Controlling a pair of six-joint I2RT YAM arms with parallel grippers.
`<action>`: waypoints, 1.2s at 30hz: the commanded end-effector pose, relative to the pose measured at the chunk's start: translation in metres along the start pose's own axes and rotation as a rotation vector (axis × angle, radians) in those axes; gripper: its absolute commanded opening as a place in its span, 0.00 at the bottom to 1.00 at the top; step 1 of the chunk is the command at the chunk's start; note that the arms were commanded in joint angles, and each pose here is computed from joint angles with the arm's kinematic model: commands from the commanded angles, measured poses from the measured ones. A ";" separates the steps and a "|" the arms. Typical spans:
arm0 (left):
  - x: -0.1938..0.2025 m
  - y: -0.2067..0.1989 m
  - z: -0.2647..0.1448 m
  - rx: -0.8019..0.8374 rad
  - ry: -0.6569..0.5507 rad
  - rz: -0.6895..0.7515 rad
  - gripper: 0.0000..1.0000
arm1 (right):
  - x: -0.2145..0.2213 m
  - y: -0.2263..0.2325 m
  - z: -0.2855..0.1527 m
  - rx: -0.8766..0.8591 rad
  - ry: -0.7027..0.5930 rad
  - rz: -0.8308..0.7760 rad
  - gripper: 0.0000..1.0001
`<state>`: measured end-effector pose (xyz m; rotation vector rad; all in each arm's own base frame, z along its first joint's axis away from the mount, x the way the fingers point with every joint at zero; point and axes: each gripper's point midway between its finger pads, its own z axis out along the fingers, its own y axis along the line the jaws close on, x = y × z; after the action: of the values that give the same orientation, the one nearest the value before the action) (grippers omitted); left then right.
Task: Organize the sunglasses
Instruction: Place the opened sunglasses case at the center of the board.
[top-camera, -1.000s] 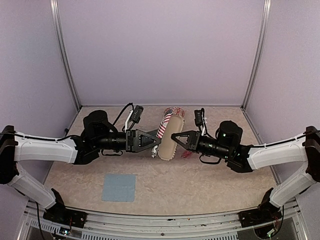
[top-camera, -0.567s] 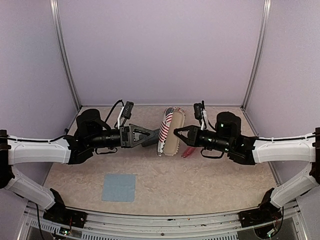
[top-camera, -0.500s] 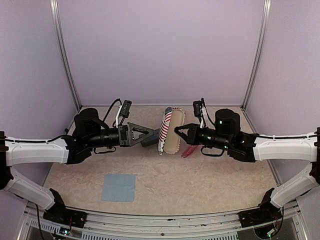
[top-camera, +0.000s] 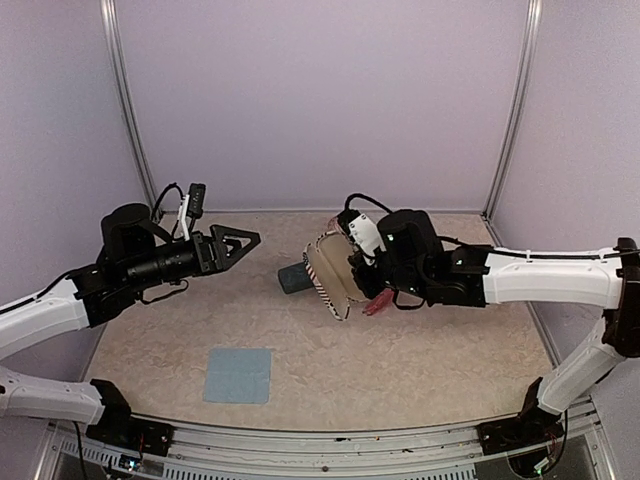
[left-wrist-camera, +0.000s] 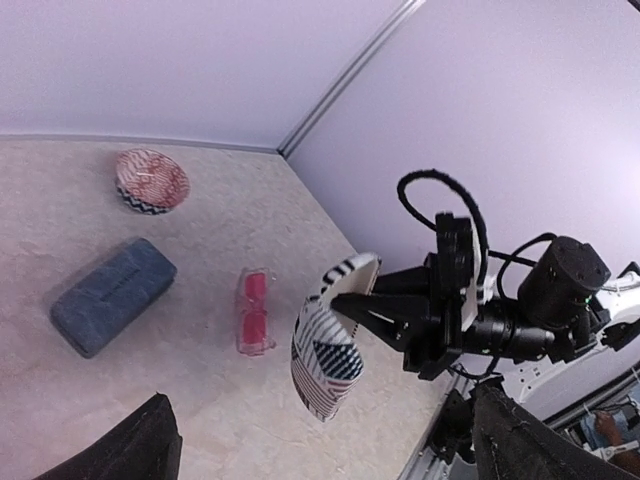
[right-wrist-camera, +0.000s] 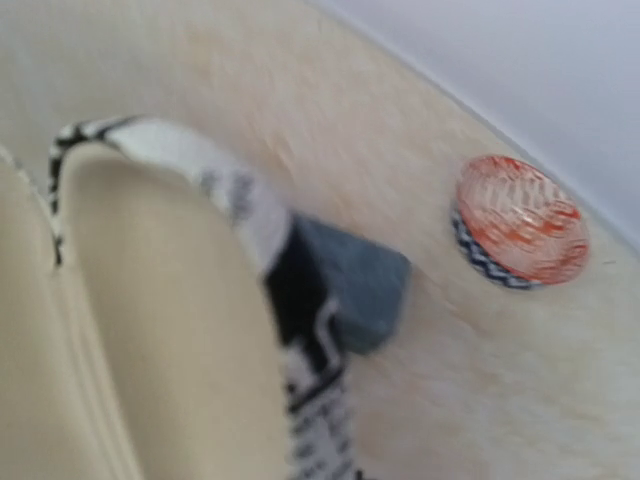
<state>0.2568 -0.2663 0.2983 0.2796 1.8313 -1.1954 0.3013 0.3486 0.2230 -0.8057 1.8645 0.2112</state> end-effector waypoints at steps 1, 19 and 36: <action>-0.025 0.024 -0.029 -0.201 -0.028 0.076 0.99 | 0.017 -0.008 0.016 0.163 0.128 -0.364 0.00; -0.059 0.093 -0.085 -0.622 -0.042 0.237 0.99 | 0.046 0.045 0.089 0.230 0.315 -0.934 0.00; -0.040 0.112 -0.091 -0.632 -0.022 0.211 0.99 | 0.064 0.058 0.131 0.274 0.405 -1.034 0.04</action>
<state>0.2974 -0.1276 0.2706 0.0872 2.0145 -0.4245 0.3475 0.4246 0.0954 -1.5761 1.5520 -0.8406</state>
